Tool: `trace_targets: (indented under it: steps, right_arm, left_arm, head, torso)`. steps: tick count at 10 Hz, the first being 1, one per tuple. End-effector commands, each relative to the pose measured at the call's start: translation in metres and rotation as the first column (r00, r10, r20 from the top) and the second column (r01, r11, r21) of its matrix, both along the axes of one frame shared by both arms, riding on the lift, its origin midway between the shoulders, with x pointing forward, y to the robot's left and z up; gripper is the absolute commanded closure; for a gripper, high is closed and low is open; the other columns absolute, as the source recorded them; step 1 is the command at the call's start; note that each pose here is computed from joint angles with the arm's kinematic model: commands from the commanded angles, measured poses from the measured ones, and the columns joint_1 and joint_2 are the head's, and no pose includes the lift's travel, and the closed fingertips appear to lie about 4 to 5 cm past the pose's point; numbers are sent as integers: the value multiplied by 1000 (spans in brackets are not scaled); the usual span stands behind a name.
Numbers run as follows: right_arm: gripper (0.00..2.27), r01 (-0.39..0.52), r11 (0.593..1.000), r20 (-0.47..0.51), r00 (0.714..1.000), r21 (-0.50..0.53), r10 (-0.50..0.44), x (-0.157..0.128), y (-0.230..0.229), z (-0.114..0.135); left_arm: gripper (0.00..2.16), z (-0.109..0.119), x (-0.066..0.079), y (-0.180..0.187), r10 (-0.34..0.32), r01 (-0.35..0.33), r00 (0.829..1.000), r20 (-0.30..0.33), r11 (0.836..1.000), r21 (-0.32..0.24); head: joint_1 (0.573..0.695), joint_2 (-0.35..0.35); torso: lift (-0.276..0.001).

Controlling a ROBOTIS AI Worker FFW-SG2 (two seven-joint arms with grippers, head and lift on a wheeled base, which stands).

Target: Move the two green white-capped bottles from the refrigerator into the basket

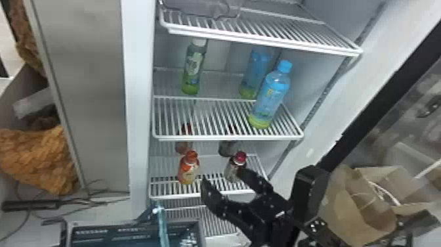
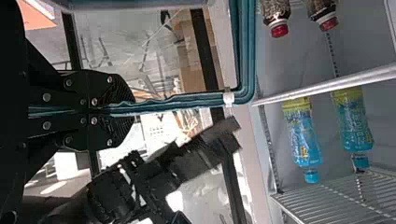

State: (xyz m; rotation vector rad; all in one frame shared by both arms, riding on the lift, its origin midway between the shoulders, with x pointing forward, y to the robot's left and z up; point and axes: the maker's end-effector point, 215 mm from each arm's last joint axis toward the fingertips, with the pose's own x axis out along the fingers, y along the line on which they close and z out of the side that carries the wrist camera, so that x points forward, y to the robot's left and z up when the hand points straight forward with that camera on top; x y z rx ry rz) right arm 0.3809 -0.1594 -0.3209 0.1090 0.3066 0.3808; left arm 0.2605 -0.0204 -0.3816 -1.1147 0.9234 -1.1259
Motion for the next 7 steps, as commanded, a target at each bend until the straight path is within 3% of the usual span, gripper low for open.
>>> trace_targets:
  steps: [1,4,7]
  right_arm:
    - [202,20,999,119,993,37,-25,24,-5,19]
    - [130,48,998,249,967,34,-55,60,-18,27]
    - [82,58,998,297,953,24,-62,97,-21,22]
  left_arm:
    - [1174,1,-1,-1,-2,2,1000,-1,1000,-3]
    - [1174,1,-1,-1,-2,2,1000,-1,1000,-3]
    - [1174,1,-1,-2,-6,6,1000,0,1000,-4]
  head:
    - [695,-321]
    - [695,-318]
    - [695,-317]
  torso:
    - [-4]
    - [-4]
    - [-4]
